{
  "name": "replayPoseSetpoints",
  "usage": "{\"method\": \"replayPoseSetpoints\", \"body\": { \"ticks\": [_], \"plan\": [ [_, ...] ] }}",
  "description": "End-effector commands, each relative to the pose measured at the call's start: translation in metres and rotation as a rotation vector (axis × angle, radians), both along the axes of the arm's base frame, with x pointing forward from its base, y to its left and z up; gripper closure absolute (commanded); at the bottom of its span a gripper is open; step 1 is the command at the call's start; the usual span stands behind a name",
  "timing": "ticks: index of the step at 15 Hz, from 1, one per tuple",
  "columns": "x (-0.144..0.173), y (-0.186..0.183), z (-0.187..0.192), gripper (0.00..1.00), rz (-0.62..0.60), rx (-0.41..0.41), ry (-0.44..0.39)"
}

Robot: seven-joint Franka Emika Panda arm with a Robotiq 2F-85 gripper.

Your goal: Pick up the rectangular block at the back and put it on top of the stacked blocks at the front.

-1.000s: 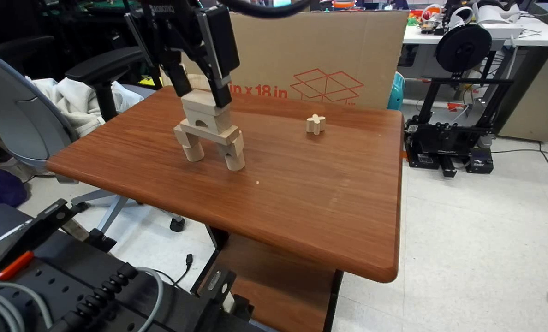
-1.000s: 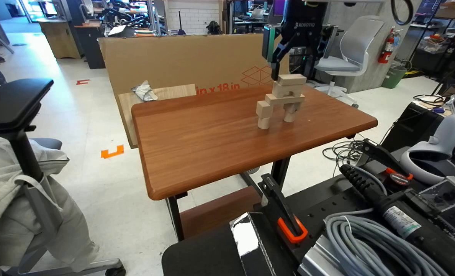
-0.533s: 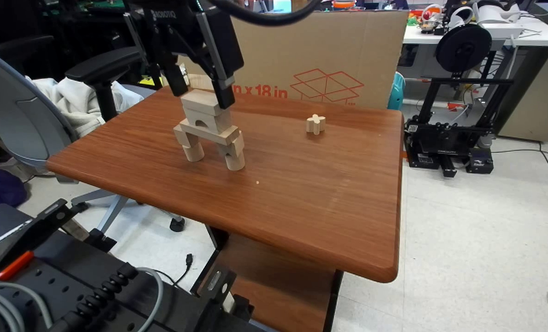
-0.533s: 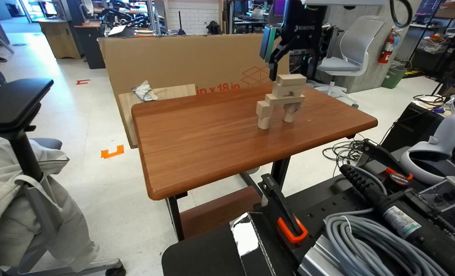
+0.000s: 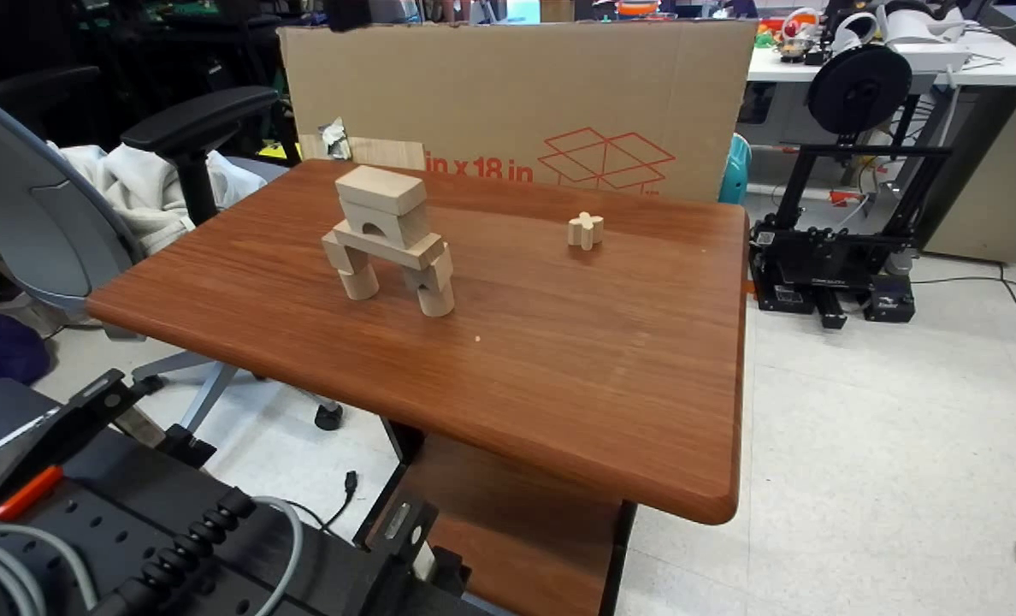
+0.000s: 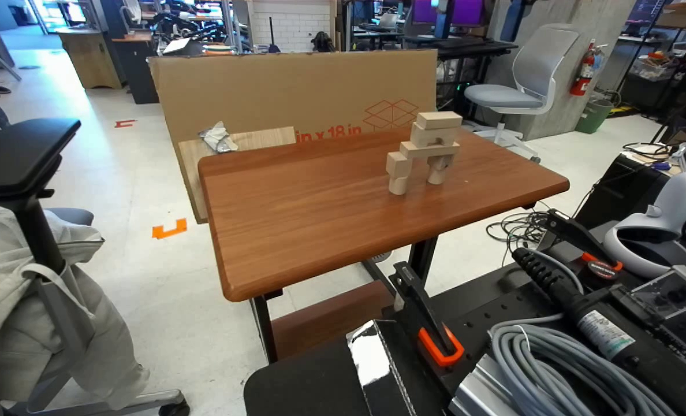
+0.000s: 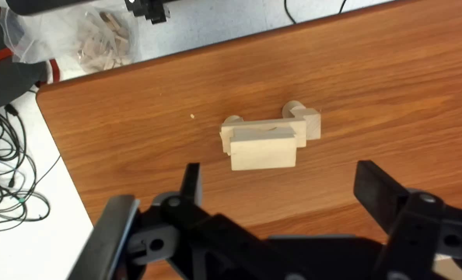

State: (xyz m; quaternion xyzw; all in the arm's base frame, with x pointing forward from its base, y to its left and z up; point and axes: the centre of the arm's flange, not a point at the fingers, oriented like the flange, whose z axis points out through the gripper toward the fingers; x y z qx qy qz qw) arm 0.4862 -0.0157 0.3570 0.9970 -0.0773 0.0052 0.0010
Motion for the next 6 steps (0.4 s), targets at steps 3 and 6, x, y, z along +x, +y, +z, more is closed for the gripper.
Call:
{"method": "replayPoseSetpoints", "body": {
  "ticks": [3,6],
  "plan": [
    [-0.0067,-0.009,0.0116,0.0,0.012,0.018,0.014],
    [-0.0077,-0.0089,0.0093,0.0,0.012,0.018,0.019]
  ]
}}
